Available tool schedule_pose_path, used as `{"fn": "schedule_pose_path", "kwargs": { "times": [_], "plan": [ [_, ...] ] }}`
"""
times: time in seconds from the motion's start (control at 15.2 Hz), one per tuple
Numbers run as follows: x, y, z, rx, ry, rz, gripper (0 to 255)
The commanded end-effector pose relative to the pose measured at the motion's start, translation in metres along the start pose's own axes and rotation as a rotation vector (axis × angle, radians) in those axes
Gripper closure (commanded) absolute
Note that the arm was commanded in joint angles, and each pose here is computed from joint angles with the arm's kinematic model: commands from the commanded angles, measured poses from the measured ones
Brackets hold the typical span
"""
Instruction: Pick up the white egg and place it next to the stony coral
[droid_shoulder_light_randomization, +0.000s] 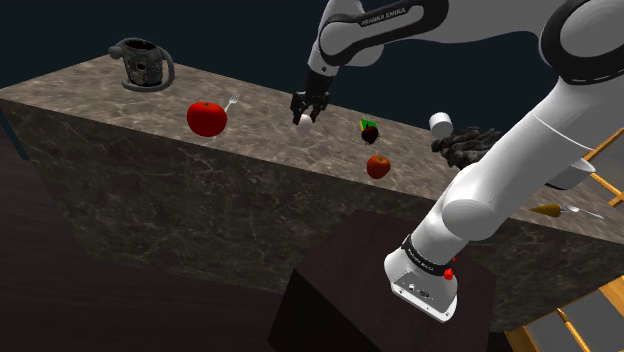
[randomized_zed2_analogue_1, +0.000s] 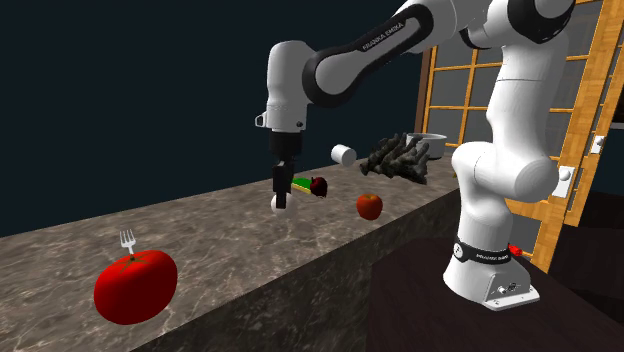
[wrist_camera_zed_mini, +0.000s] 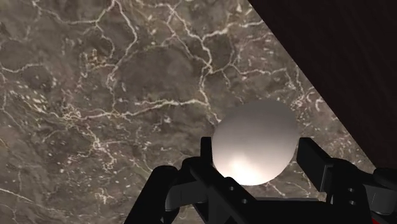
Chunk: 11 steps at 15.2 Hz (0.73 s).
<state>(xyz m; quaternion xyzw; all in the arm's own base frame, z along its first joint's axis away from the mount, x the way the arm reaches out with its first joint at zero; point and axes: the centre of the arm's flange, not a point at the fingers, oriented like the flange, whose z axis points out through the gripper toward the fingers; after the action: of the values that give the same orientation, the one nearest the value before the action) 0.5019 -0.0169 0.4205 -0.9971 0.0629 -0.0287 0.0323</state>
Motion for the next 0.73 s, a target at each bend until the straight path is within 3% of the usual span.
{"fn": "schedule_pose_path", "kwargs": {
  "times": [0.0, 0.66],
  "plan": [
    [0.000, -0.002, -0.010, 0.000, 0.000, 0.000, 255],
    [0.003, -0.005, -0.063, 0.000, 0.000, 0.000, 255]
  ]
}}
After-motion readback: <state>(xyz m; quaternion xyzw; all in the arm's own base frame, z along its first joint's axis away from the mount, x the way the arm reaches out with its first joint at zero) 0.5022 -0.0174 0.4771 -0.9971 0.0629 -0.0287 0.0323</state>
